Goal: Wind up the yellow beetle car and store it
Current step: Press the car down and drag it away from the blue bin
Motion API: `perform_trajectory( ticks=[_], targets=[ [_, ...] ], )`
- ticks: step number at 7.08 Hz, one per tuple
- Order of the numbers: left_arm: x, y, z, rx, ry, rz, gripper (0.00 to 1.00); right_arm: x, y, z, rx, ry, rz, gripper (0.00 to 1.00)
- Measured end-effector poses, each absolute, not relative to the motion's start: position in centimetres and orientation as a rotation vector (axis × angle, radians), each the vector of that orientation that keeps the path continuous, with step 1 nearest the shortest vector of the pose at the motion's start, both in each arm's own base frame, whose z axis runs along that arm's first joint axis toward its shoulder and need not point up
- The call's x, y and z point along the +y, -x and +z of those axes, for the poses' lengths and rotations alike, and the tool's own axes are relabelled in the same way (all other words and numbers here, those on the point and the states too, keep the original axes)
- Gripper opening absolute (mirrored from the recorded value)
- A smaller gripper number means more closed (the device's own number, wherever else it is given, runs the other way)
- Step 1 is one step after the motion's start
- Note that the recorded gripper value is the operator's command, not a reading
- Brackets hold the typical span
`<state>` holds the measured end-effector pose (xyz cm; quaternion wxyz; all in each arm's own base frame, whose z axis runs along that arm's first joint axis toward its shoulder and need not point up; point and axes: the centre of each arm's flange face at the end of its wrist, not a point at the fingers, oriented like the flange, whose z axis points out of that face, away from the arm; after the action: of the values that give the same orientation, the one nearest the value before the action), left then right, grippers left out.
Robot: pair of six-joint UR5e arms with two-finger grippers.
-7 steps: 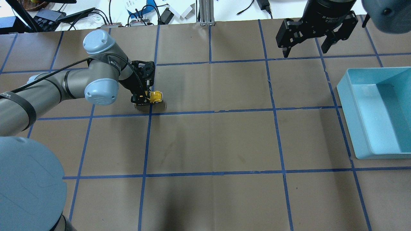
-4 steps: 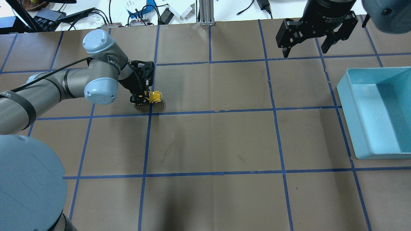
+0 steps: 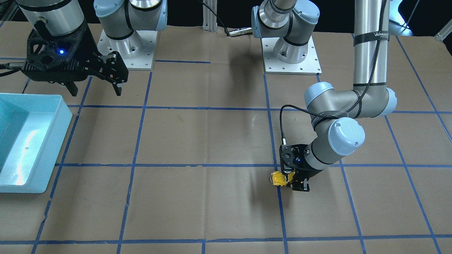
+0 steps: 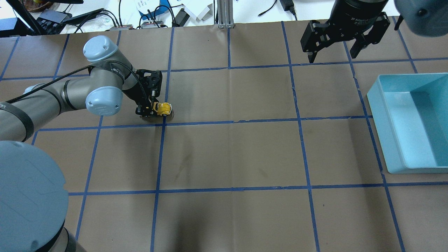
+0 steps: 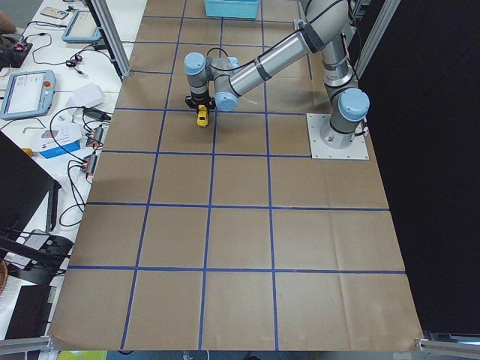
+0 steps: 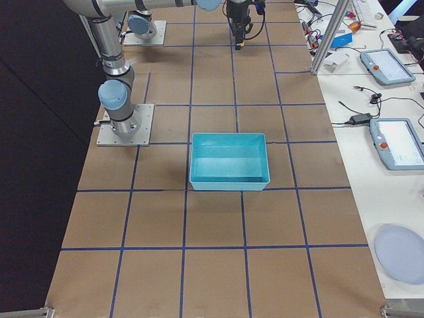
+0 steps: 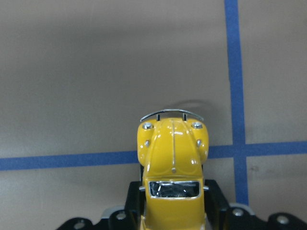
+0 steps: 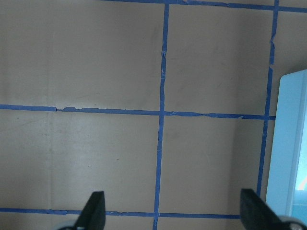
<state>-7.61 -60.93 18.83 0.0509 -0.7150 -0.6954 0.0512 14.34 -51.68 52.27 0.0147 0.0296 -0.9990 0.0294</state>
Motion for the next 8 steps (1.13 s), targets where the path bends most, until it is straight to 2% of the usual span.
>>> perform_trajectory(
  ticks=[8],
  targets=[
    [-60.6,1.7,18.7,-2.117,2.140,0.208,0.34,-51.7,-14.3,52.3,-3.108,-0.091,0.092,1.00]
  ],
)
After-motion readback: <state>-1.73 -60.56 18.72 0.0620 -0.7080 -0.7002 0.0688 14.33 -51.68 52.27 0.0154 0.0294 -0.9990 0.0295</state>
